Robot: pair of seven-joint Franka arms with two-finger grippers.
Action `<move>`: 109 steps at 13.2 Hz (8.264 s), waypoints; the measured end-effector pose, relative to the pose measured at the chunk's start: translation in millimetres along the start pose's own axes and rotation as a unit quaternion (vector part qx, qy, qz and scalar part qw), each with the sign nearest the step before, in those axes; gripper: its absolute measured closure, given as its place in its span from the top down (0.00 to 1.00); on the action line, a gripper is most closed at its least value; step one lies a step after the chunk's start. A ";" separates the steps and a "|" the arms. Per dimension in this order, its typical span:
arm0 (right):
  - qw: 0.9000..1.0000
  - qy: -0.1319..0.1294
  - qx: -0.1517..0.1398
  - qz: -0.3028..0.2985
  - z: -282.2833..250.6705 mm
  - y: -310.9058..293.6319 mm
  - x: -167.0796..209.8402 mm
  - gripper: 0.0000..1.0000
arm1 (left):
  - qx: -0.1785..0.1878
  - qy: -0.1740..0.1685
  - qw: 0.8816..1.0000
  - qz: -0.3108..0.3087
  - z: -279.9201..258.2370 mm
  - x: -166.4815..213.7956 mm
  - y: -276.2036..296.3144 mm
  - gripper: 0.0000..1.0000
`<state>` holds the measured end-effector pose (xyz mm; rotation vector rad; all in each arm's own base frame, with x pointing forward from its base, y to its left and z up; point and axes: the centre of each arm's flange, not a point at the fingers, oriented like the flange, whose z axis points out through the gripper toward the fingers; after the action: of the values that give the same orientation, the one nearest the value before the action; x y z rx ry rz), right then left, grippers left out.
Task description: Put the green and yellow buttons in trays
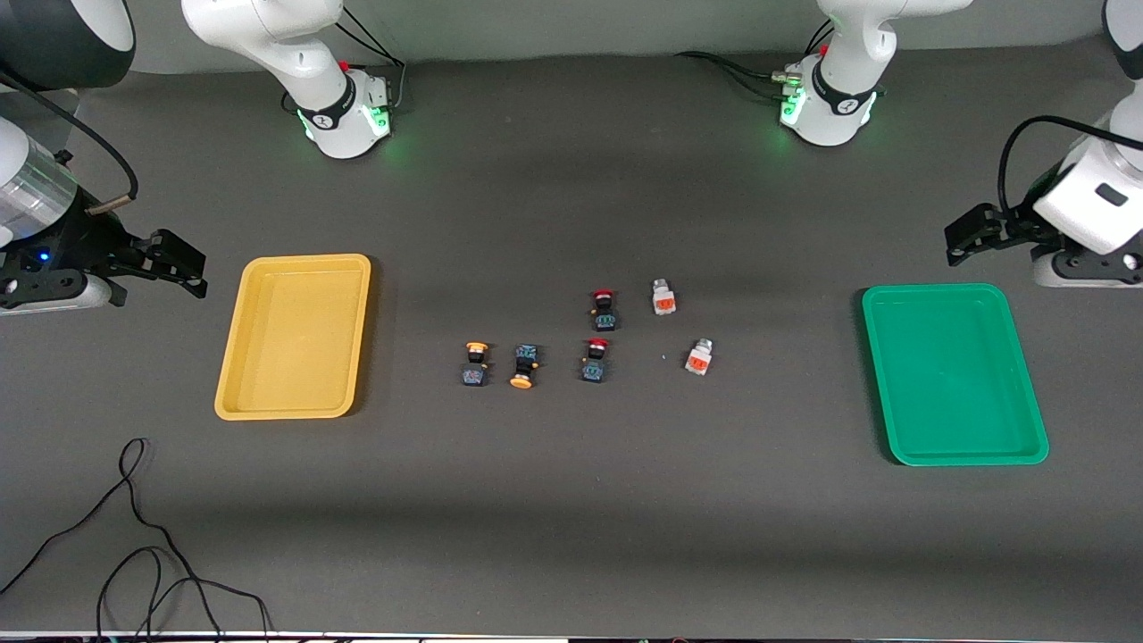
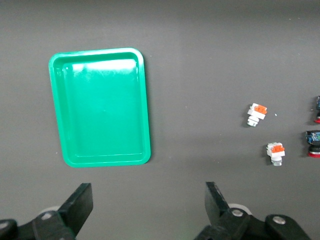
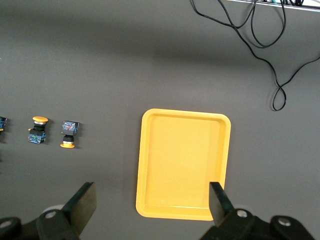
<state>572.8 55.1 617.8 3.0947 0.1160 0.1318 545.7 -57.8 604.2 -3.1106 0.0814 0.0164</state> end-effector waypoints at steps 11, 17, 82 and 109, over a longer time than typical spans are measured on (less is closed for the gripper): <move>1.000 0.000 -0.001 0.009 0.1 9.9 0.5 1.00 | -0.024 -0.038 0.999 -0.002 5.3 -83.1 256.2 1.00; 0.999 -0.038 -0.003 0.003 15.7 2.3 -1.5 1.00 | -0.019 -0.036 0.998 -0.053 14.3 -122.9 317.3 1.00; 0.994 -0.095 0.013 0.057 215.3 -13.2 11.2 0.41 | -0.017 -0.067 0.993 -0.091 379.9 47.6 -117.2 0.41; 0.992 -0.116 0.039 0.031 297.0 -17.9 -16.6 1.00 | -0.033 -0.018 0.986 0.162 258.9 11.0 266.2 0.99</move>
<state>580.6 60.2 320.0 3.1624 0.0178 -0.2355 540.2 -316.3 337.3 -3.1208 0.5949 0.0851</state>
